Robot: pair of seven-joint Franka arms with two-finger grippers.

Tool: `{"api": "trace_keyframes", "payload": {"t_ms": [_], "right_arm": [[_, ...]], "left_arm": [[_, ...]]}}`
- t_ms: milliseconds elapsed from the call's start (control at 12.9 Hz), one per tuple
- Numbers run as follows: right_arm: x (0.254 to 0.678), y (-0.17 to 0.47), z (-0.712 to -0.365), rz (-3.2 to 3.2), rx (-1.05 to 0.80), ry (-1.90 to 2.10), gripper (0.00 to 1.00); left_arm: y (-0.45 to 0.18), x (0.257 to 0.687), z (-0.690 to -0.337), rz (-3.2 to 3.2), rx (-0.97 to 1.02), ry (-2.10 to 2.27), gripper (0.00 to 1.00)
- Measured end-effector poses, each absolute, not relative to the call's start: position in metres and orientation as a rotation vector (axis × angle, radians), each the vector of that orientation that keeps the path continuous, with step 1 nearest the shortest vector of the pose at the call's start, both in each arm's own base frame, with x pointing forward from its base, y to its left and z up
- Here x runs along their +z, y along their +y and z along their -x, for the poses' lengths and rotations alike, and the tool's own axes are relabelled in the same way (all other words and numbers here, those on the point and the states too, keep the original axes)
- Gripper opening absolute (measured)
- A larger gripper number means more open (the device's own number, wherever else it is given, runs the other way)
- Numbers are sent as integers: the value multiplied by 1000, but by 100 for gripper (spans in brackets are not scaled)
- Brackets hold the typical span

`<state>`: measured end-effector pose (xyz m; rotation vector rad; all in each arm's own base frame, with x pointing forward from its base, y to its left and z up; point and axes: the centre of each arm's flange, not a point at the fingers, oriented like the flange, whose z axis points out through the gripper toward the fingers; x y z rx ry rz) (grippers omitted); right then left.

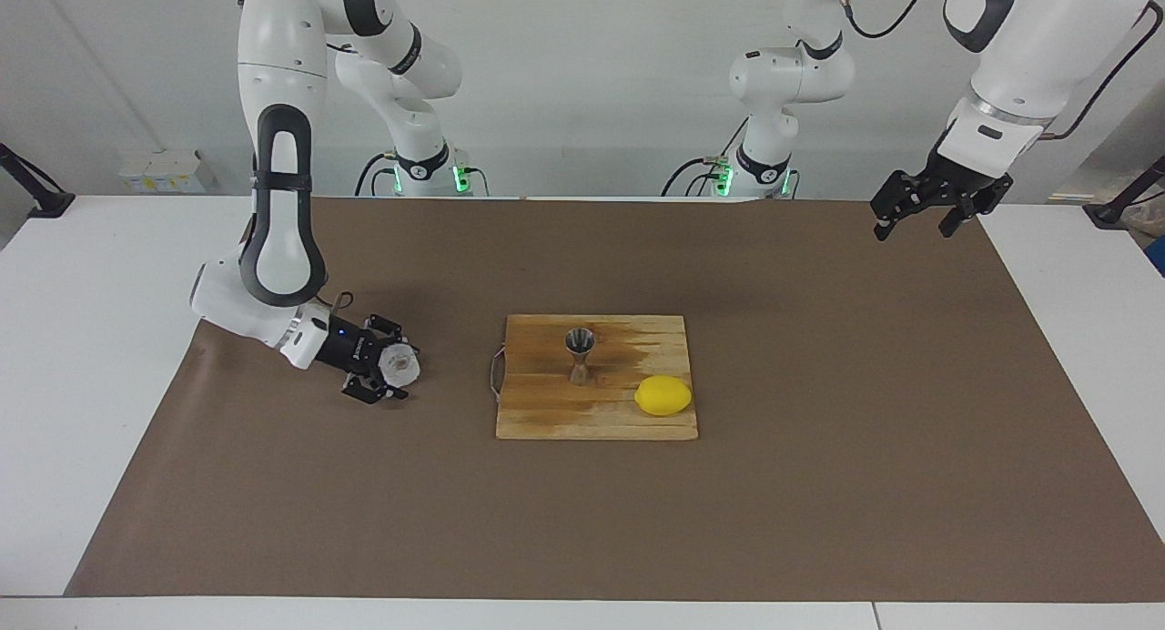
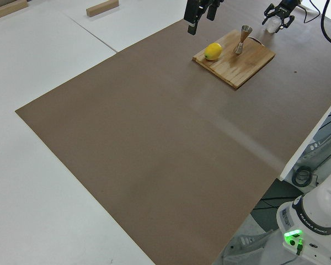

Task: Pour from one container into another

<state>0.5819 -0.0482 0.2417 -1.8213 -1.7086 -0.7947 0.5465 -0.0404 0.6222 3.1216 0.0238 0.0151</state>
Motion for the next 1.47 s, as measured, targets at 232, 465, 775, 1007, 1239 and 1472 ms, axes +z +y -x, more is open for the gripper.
{"api": "trace_keyframes", "payload": {"t_ms": [232,465,775,1007,1239,1472], "right_arm": [[242,-51,-583,1838,-796,-1711,48],[247,-29,-586,1878,-751,-1643,48],[304,75,-599,2035,-650,-1490,48],[353,150,-590,2147,-540,-1449,48],[385,194,-576,2253,-420,-1474,48],[396,217,-569,2348,-347,-1454,48]], "left_arm": [[-40,622,-546,-3122,13,24,100],[-41,622,-546,-3122,13,24,100],[-41,622,-546,-3122,12,24,100],[-41,622,-546,-3122,12,24,100],[-41,622,-546,-3122,12,24,100],[-41,622,-546,-3122,12,24,100]]}}
